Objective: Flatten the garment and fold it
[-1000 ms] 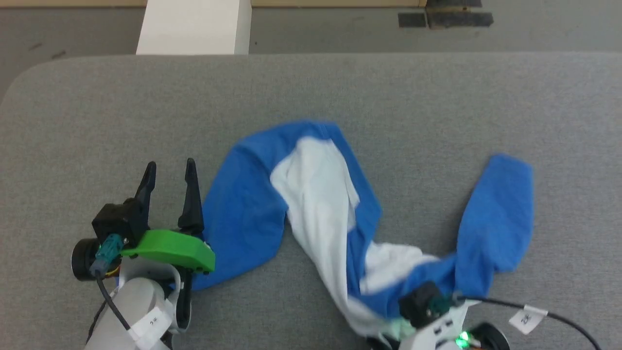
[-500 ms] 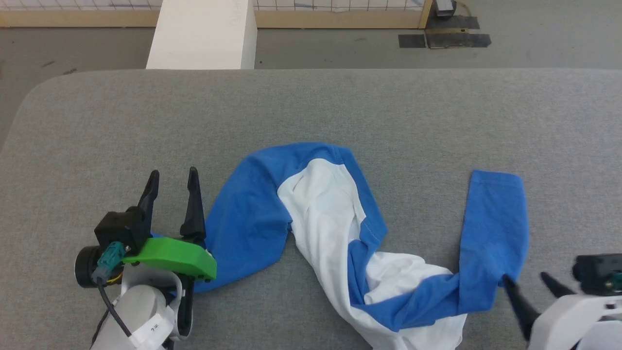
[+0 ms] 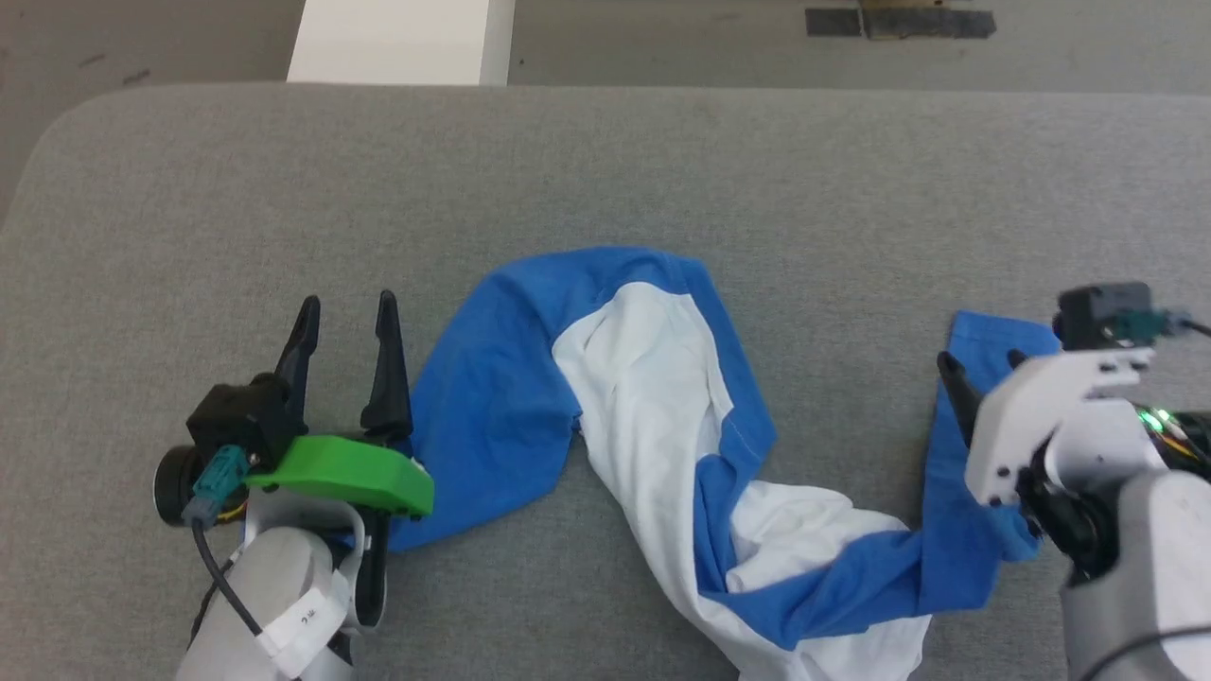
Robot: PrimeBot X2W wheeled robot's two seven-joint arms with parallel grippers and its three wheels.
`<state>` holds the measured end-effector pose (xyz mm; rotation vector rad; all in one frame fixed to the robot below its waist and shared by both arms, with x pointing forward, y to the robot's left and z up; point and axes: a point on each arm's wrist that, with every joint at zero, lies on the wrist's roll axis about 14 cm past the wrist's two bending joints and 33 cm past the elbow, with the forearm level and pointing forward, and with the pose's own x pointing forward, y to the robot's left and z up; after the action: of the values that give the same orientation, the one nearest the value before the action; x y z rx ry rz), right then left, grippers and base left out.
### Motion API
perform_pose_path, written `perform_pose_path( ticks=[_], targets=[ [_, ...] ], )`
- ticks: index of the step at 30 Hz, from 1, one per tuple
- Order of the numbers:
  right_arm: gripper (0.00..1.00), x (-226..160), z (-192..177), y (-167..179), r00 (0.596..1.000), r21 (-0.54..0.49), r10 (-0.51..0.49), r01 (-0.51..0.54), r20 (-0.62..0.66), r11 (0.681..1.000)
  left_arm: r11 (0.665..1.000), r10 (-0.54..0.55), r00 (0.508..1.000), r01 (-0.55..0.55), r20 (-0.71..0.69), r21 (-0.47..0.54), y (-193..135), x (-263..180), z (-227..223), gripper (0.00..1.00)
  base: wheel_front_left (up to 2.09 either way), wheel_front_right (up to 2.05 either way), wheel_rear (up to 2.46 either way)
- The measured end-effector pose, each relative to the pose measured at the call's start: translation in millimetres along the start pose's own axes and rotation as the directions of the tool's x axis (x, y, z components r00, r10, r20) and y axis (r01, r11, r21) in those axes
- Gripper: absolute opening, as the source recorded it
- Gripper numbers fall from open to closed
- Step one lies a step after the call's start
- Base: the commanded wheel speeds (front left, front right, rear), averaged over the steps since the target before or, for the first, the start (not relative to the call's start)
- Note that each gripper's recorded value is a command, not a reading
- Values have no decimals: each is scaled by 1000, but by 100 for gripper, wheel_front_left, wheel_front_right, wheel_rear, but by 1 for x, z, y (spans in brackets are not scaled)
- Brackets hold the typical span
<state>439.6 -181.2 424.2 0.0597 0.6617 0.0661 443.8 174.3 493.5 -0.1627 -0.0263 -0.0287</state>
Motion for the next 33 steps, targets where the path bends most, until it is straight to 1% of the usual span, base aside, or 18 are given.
perform_pose_path(
  ticks=[3,5,6,8,11,13,15,17,18,20,22,23,26,30,32,33],
  targets=[
    [100,22,-12,-3,994,-25,-26,23,-102,999,1000,3,1000,-3,-4,0,1,3,-3,100,0,0,0],
    [100,32,-27,-6,981,-36,-44,37,-190,999,1000,7,1000,-7,-8,2,2,3,-6,100,0,0,0],
    [43,39,-35,-7,968,-55,-56,44,-244,998,1000,14,1000,-14,-16,2,4,3,-9,100,0,0,0],
    [0,44,-35,-3,959,-70,-56,38,-277,997,1000,27,999,-27,-21,4,8,2,-11,100,0,0,0],
    [0,48,-29,1,961,-85,-52,30,-273,996,999,40,999,-40,-26,2,12,0,-13,100,0,0,0],
    [0,48,-21,5,972,-86,-41,22,-232,996,999,47,999,-47,-24,1,13,0,-12,100,0,0,0],
    [0,49,-4,14,987,-91,-12,-3,-158,996,999,47,999,-47,-18,-2,14,0,-10,100,0,0,0],
    [0,49,25,29,998,-96,34,-40,-59,995,999,46,999,-46,-14,-3,13,1,-9,100,0,0,0],
    [0,47,49,38,998,-109,58,-55,17,992,999,44,999,-45,-10,-3,13,1,-7,100,0,0,0],
    [0,41,95,53,982,-130,104,-84,157,988,999,40,999,-40,-6,-8,11,1,-6,100,0,0,0],
    [0,28,141,68,945,-162,145,-100,292,982,999,35,999,-35,-2,-14,9,1,-5,100,0,0,0],
    [0,22,158,74,926,-174,162,-107,341,979,999,32,999,-32,0,-15,8,1,-4,100,0,0,0],
    [0,-3,208,89,850,-210,203,-112,487,971,999,29,1000,-29,9,-14,6,0,0,100,0,0,0],
    [0,-42,263,101,721,-237,245,-115,648,965,1000,24,1000,-24,15,-19,4,-3,3,100,0,0,0],
    [0,-63,288,97,652,-238,241,-96,718,967,999,25,1000,-25,16,-20,4,-5,3,100,0,0,0],
    [0,-78,305,85,606,-223,217,-67,765,973,1000,22,1000,-22,16,-20,4,-7,4,100,0,0,0]
  ],
)
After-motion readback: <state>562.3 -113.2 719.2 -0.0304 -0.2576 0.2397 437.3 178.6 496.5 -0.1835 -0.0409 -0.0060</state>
